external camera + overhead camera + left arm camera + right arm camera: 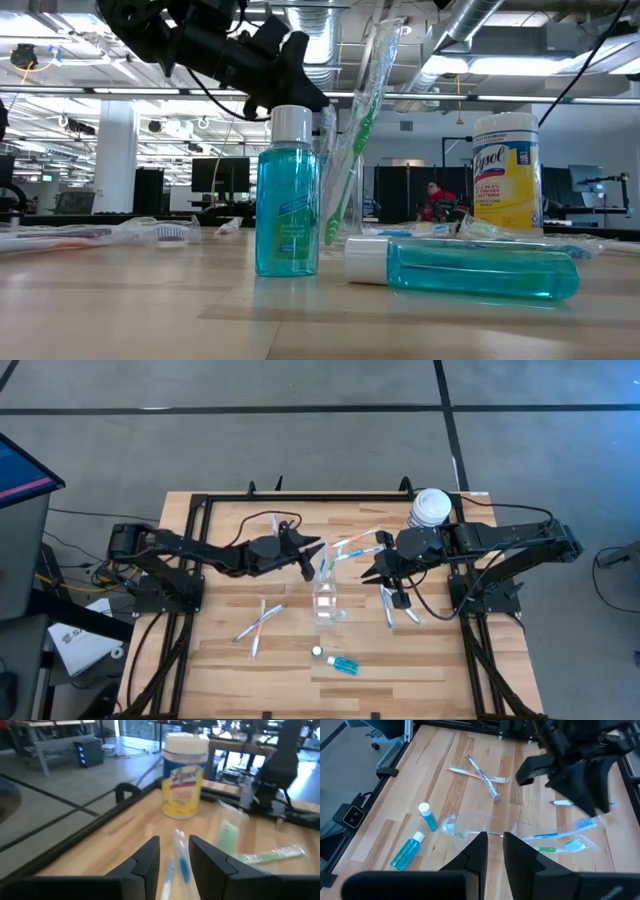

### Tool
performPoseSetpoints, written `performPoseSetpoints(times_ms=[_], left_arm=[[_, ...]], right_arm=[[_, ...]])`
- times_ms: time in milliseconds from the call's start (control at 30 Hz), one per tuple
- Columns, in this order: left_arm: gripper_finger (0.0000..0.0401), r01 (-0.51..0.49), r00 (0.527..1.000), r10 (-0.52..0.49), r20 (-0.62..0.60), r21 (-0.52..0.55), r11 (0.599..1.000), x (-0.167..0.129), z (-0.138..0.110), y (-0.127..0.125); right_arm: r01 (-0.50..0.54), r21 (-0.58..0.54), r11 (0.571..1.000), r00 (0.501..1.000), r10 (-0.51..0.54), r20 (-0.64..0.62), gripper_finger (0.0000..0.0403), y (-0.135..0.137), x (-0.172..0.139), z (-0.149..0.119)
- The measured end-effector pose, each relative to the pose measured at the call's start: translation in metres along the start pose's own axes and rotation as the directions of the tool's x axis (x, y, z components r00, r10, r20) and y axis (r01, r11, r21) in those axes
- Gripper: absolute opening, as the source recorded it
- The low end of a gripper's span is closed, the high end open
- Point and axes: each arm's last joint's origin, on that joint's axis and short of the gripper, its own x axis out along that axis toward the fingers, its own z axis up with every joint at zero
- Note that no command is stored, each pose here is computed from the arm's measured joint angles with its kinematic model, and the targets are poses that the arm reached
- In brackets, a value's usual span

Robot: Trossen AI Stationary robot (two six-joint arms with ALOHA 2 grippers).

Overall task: Pick & Place toothbrushing station
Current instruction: Put the top violet toothbrush into the transparent organizer

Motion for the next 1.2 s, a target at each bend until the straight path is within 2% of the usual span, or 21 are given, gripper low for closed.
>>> performPoseSetpoints(times_ms=[133,400,600,800,967,1100,1200], left_arm=[[0.0099,-0.021,1.0,0.021,0.016,-0.028,0.999,-0.003,0.008,0.007],[0.0099,-0.132,0.979,0.124,-0.159,-0.042,0.99,-0.006,0.001,0.032],[0.0099,-0.203,0.954,0.185,-0.236,-0.053,0.978,-0.01,0.0,0.049],[0.0099,-0.331,0.902,0.259,-0.345,-0.168,0.928,-0.015,-0.005,0.069],[0.0099,-0.426,0.842,0.303,-0.447,-0.205,0.881,-0.019,-0.015,0.08],[0.0099,-0.459,0.817,0.293,-0.497,-0.251,0.852,-0.021,-0.019,0.085],[0.0099,-0.466,0.816,0.277,-0.508,-0.294,0.834,-0.021,-0.019,0.088]], right_arm=[[0.0,0.0,1.0,1.0,0.0,-0.004,0.0052,0.0,0.0,0.0],[-0.001,0.011,1.0,1.0,0.001,-0.012,0.0052,0.0,0.0,-0.001],[-0.001,0.018,1.0,1.0,0.001,-0.012,0.0052,0.0,0.0,-0.001],[-0.001,0.018,1.0,1.0,0.001,-0.022,0.0052,0.0,0.0,-0.002],[-0.001,0.018,1.0,1.0,0.002,-0.023,0.0052,0.0,0.0,-0.002],[-0.001,0.018,1.0,1.0,0.001,-0.023,0.0052,0.0,0.0,-0.002],[-0.001,0.018,1.0,1.0,0.001,-0.023,0.0052,0.0,0.0,-0.002]])
